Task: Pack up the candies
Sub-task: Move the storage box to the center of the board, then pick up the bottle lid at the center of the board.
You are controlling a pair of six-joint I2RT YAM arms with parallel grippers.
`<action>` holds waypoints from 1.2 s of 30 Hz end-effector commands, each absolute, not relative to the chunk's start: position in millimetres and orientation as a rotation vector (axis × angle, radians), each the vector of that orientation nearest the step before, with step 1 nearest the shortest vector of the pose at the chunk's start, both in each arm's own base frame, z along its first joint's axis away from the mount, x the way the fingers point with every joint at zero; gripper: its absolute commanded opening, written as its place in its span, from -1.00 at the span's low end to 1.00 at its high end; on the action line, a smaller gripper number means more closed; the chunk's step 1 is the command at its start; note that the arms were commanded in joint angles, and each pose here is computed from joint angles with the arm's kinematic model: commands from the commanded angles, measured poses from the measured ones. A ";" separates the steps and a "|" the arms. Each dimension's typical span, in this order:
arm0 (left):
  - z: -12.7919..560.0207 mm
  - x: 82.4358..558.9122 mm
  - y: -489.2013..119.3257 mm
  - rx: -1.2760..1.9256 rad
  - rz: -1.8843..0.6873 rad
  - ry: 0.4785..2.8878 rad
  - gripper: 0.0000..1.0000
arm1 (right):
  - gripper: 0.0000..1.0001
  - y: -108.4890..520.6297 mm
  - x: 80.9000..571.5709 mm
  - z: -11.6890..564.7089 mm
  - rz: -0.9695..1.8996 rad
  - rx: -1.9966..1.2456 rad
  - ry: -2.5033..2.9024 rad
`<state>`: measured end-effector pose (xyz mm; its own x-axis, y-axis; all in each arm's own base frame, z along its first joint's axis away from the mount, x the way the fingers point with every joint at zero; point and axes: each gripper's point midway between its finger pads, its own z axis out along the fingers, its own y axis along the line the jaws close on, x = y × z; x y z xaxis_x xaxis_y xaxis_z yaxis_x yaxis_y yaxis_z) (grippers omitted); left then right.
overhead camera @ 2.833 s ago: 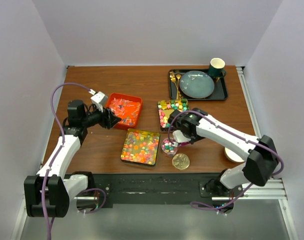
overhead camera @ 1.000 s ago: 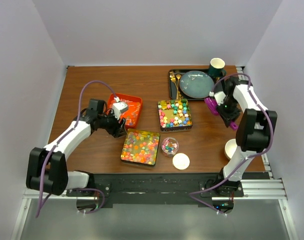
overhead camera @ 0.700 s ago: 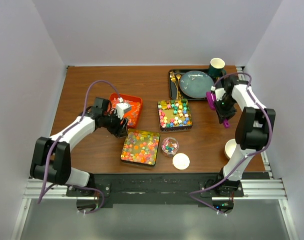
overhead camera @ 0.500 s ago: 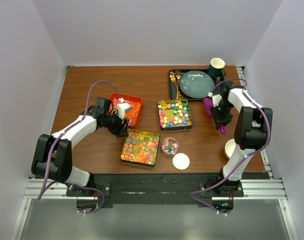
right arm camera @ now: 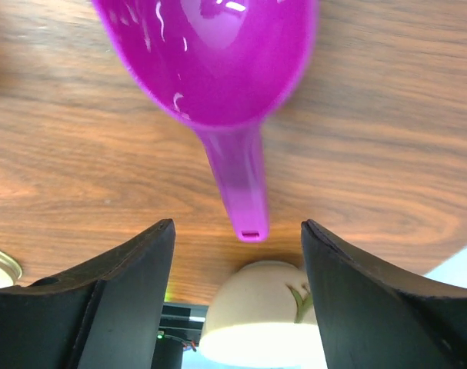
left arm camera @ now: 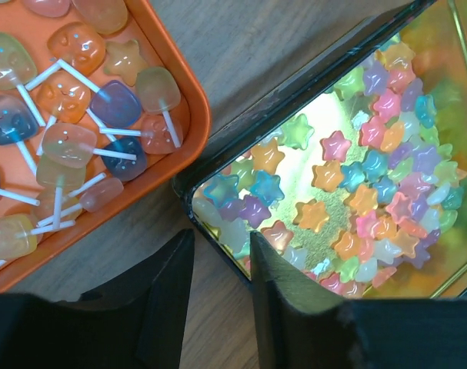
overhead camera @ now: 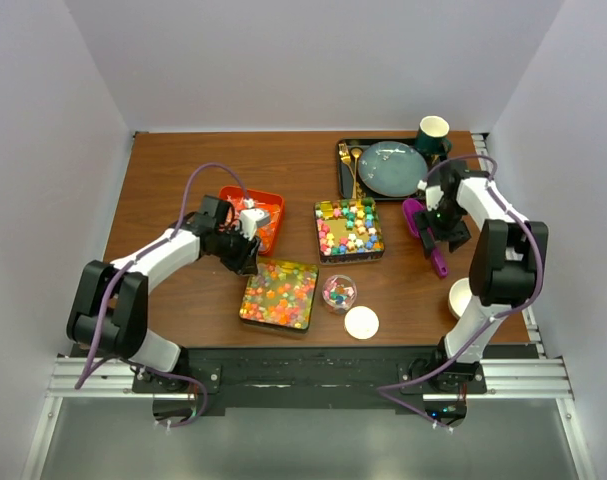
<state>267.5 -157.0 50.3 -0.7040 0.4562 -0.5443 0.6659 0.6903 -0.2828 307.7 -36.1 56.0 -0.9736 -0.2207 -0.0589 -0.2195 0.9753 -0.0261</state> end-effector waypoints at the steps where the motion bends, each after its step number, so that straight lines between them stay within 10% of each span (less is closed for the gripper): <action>1: 60.1 287.4 -153.2 0.856 -0.565 2.436 -0.38 | 0.42 -34.7 326.1 109.1 -0.052 -0.306 2.895; 28: 66.5 383.5 -15.7 0.506 -0.155 2.471 -0.49 | 0.56 103.7 225.8 151.1 0.379 -1.499 2.065; 36: 82.0 371.6 6.0 0.438 -0.087 2.471 0.07 | 0.68 122.6 179.2 120.8 0.392 -1.916 1.827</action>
<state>362.6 -6.7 50.9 -0.7989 0.2955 -0.5239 0.3515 0.9361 -0.0080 195.5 116.3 131.1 -0.1045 -0.8401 -0.5323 -0.9793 0.1802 -0.0922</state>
